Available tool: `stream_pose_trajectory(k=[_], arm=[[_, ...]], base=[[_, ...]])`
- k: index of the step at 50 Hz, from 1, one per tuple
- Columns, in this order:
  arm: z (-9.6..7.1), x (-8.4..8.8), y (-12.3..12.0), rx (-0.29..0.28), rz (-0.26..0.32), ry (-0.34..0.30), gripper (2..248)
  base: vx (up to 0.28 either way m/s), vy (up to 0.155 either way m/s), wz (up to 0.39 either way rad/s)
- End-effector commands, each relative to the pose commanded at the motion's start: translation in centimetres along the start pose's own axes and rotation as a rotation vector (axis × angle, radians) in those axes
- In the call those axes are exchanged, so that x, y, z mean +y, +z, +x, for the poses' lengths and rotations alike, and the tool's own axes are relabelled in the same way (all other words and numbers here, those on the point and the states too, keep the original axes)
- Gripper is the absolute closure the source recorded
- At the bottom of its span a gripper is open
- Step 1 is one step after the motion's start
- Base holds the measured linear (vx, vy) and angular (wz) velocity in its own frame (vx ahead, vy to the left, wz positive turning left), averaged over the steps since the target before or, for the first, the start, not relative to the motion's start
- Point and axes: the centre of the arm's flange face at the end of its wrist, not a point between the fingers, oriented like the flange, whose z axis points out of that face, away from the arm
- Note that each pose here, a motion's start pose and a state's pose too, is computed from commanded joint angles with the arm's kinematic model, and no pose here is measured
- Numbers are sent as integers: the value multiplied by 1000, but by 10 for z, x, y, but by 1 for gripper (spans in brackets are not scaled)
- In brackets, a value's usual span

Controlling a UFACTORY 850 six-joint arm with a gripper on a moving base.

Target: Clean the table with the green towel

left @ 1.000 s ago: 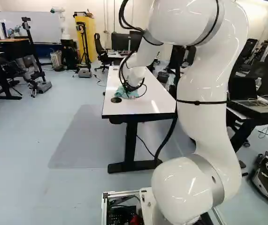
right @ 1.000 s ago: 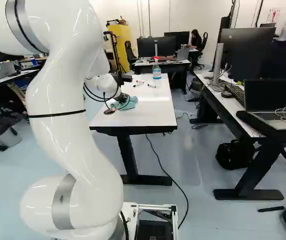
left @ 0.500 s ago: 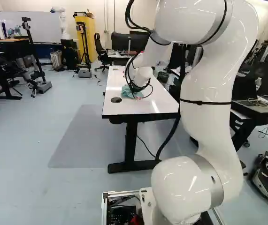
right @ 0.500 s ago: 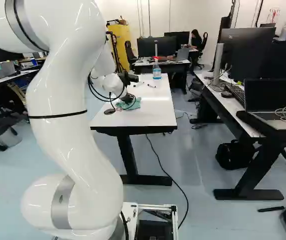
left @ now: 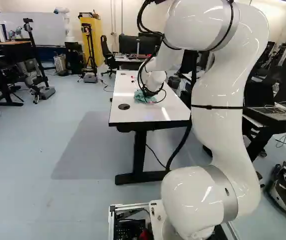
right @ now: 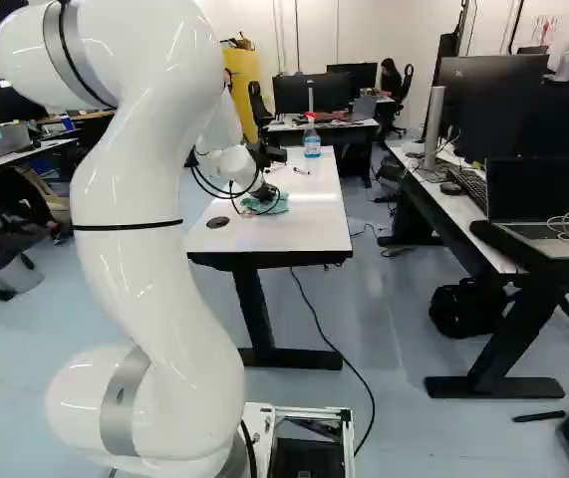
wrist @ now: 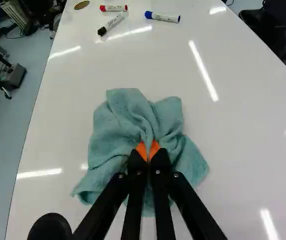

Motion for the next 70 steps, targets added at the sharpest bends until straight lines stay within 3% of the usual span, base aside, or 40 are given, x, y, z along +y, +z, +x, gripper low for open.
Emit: stream_pose_trajectory(k=[27, 70], arm=[[9, -2, -20, 11, 9, 1, 226], [-12, 1, -103, -155, 29, -1, 226]], base=[[0, 0, 0], [0, 0, 0]])
